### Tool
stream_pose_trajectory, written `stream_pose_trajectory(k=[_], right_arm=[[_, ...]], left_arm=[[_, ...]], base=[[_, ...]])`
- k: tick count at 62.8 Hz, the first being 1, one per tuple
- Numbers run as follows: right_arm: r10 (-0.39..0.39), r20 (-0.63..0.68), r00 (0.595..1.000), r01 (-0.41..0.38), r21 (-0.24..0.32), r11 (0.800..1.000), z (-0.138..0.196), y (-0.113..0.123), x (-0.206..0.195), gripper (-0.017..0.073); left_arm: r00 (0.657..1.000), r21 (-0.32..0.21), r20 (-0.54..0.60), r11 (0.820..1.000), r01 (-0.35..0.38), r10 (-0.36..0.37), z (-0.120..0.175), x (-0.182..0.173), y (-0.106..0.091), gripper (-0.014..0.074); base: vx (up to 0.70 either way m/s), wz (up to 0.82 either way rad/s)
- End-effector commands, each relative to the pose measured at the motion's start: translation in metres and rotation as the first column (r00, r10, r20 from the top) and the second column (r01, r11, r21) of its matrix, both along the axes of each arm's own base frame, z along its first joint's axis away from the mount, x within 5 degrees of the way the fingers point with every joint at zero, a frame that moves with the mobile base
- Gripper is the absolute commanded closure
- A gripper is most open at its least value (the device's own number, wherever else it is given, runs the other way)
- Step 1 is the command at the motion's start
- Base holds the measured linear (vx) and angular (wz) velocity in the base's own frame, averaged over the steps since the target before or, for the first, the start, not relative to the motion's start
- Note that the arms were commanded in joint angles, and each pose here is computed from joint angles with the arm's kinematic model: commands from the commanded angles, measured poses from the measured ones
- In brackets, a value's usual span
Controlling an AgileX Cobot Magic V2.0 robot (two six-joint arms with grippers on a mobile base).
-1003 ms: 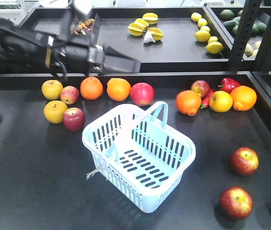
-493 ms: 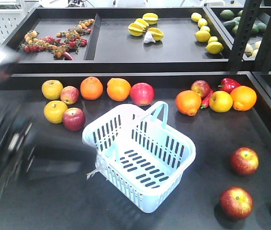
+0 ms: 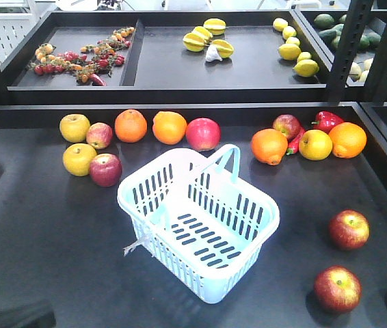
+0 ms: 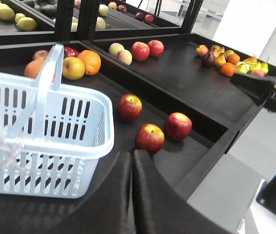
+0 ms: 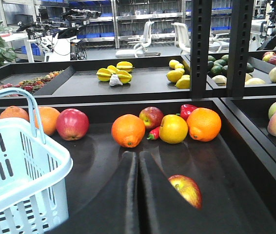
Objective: Pick three apples into basket with both arms
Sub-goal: 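Open the left gripper, release the basket handle and withdraw the arm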
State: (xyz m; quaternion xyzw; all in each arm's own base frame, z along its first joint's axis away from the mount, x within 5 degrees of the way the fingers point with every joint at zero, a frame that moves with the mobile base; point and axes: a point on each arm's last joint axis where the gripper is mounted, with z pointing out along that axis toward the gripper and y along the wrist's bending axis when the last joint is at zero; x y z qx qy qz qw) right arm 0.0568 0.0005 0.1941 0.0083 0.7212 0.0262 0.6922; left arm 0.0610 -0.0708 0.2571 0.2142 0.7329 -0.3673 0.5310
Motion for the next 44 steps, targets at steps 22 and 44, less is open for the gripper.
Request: stream_pose_trajectory(k=[22,44], right_arm=[[-0.005,0.216,0.976,-0.117,0.547,0.829,0.018,0.001,-0.002,0.0564],[0.005,0.282,0.959,-0.158,0.521,0.839,0.088,0.002,-0.016,0.0564]], left_arm=[[0.986,0.005,0.02,0.986,-0.165,0.165,-0.014,0.005,0.012,0.0601],[0.982,0.005,0.025,0.982,-0.187,0.186,-0.014,0.007,0.013,0.0601]], base=[[0.0,0.0],[0.0,0.0]])
